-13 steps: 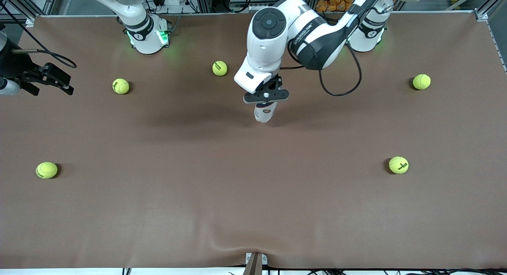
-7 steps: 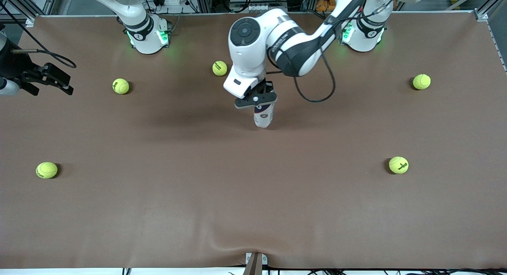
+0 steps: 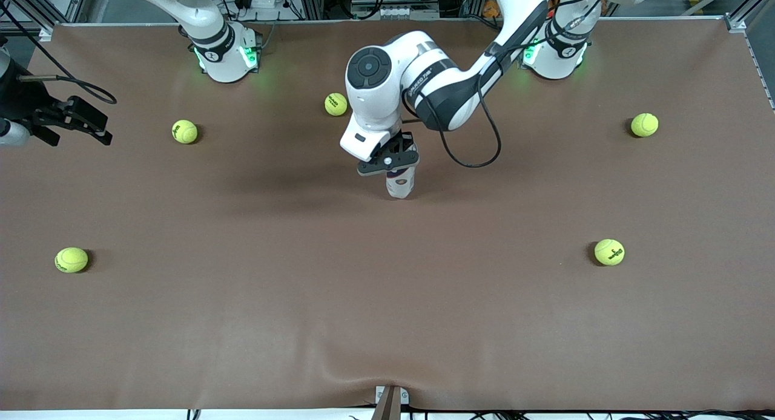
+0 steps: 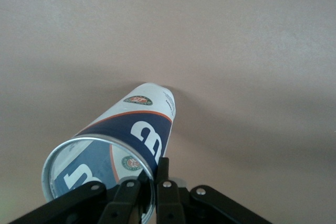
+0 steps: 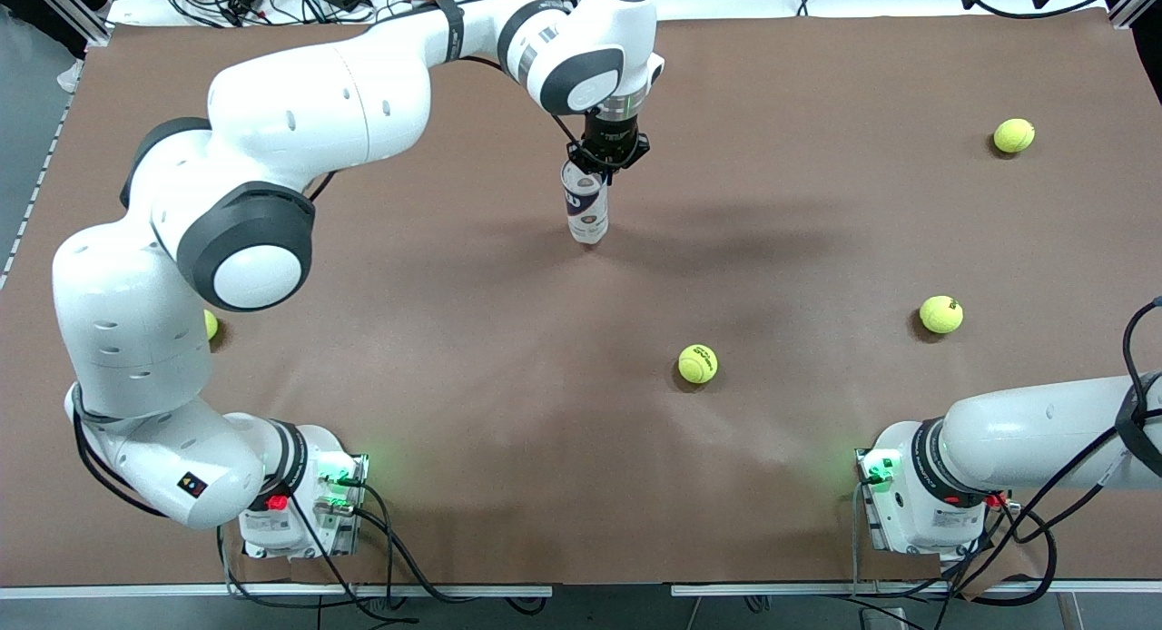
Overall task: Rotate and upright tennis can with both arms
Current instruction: 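Lift and rotate the can upright with the left gripper, lower it, then open the left gripper and lift it off the upright can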
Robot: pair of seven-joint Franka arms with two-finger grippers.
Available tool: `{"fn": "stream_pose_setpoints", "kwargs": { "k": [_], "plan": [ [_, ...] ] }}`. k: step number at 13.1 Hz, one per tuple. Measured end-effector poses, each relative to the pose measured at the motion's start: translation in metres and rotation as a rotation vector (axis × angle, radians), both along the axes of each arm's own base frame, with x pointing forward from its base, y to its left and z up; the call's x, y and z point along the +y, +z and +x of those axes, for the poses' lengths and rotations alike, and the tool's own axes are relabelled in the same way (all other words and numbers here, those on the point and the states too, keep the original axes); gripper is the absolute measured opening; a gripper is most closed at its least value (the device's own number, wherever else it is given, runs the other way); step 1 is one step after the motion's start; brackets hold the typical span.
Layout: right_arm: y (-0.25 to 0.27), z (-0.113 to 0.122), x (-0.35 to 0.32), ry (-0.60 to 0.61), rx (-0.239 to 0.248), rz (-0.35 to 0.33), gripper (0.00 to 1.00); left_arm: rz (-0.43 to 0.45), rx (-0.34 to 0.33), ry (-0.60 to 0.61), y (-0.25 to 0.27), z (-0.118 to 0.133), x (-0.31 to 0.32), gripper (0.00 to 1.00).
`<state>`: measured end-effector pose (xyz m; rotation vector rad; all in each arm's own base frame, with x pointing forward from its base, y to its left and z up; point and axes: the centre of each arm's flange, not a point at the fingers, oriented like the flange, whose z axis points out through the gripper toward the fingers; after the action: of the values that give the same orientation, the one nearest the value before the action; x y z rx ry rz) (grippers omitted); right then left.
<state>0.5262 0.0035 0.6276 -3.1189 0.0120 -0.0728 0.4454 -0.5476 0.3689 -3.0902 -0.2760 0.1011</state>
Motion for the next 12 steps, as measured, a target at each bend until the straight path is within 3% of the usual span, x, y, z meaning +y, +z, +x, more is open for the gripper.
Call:
{"fn": "stream_pose_setpoints", "kwargs": {
  "k": [7, 9, 10, 12],
  "plan": [
    [0.000, 0.000, -0.001, -0.001, 0.000, 0.000, 1.00, -0.001, 0.010, 0.006, -0.015, 0.006, 0.001, 0.07],
    [0.000, 0.000, -0.001, -0.001, -0.004, 0.000, 1.00, 0.000, 0.012, 0.004, -0.018, 0.006, 0.001, 0.20],
    [0.000, 0.000, -0.001, -0.002, -0.005, 0.000, 1.00, -0.001, 0.012, 0.005, -0.018, 0.007, 0.001, 0.20],
    [0.001, 0.001, -0.001, -0.002, -0.007, 0.000, 1.00, -0.002, 0.011, 0.005, -0.017, 0.007, 0.000, 0.32]
  ]
}}
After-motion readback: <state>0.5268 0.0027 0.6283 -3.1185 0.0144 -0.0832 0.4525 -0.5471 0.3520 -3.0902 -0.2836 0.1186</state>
